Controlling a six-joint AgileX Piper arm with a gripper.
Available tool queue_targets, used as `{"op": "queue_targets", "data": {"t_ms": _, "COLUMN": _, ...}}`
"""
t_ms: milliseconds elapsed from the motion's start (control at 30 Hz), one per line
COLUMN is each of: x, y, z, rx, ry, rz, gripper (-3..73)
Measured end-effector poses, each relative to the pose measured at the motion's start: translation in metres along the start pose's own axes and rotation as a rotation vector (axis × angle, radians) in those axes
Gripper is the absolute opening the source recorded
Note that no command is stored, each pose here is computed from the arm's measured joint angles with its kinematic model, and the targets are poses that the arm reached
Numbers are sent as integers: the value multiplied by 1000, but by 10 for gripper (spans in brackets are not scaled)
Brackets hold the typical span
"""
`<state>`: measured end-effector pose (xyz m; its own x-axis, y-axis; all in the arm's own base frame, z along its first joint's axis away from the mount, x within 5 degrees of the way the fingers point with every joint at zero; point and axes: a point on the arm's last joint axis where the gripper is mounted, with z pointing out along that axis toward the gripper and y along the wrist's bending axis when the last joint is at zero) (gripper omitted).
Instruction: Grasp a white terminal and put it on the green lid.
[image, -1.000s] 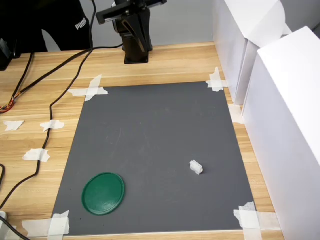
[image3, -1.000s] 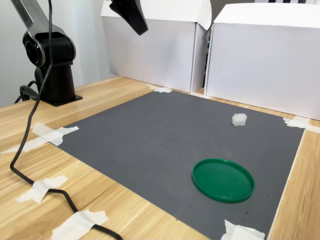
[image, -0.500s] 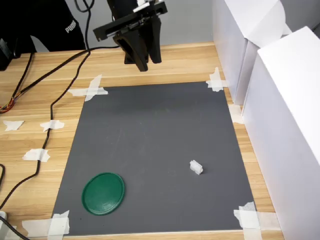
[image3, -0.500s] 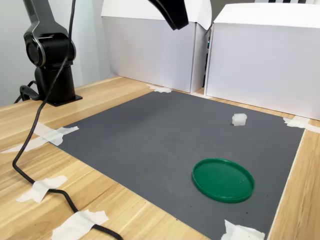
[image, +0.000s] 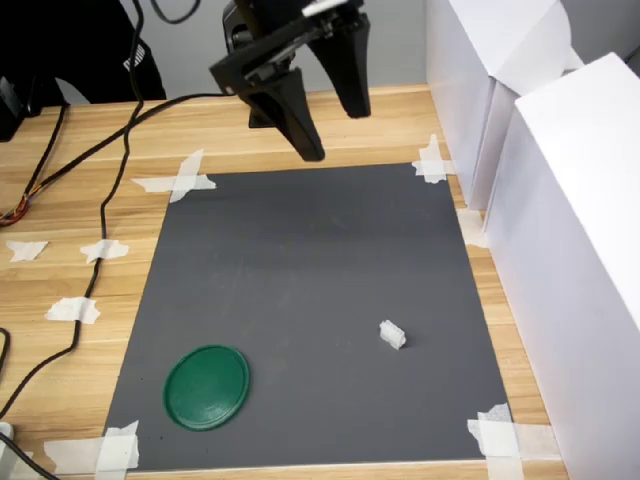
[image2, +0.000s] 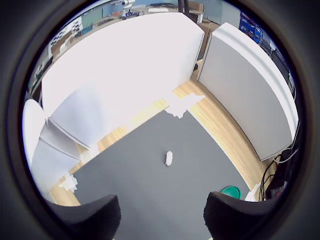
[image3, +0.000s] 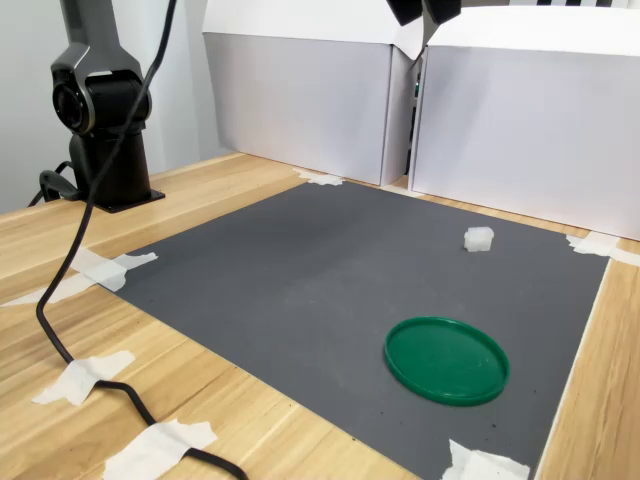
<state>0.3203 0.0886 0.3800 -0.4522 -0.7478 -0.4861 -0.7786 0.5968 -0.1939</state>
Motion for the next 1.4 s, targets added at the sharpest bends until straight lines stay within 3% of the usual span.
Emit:
{"op": "queue_targets", "data": {"t_ms": 167, "x": -20, "y": 7, "z": 32, "rx": -25, "ry": 60, "rz": -21, "gripper": 715}}
{"op": "queue_targets", "data": {"t_ms": 367, "x": -18, "y": 2, "z": 74, "rx": -74, "ry": 144, "rz": 6, "gripper": 715}}
{"op": "queue_targets", "data": {"t_ms": 600, "x": -16, "y": -7, "z": 119, "rx": -68, "ry": 168, "rz": 9, "gripper": 713}}
{"op": "queue_targets", "data": {"t_ms": 1067, "x": -17, "y": 0, "z": 163, "rx": -76, "ry": 203, "rz": -89, "gripper": 700}}
{"op": "queue_targets", "data": {"t_ms": 1400, "x": -14, "y": 2, "z": 187, "rx": -78, "ry": 228, "rz": -61, "gripper": 700}}
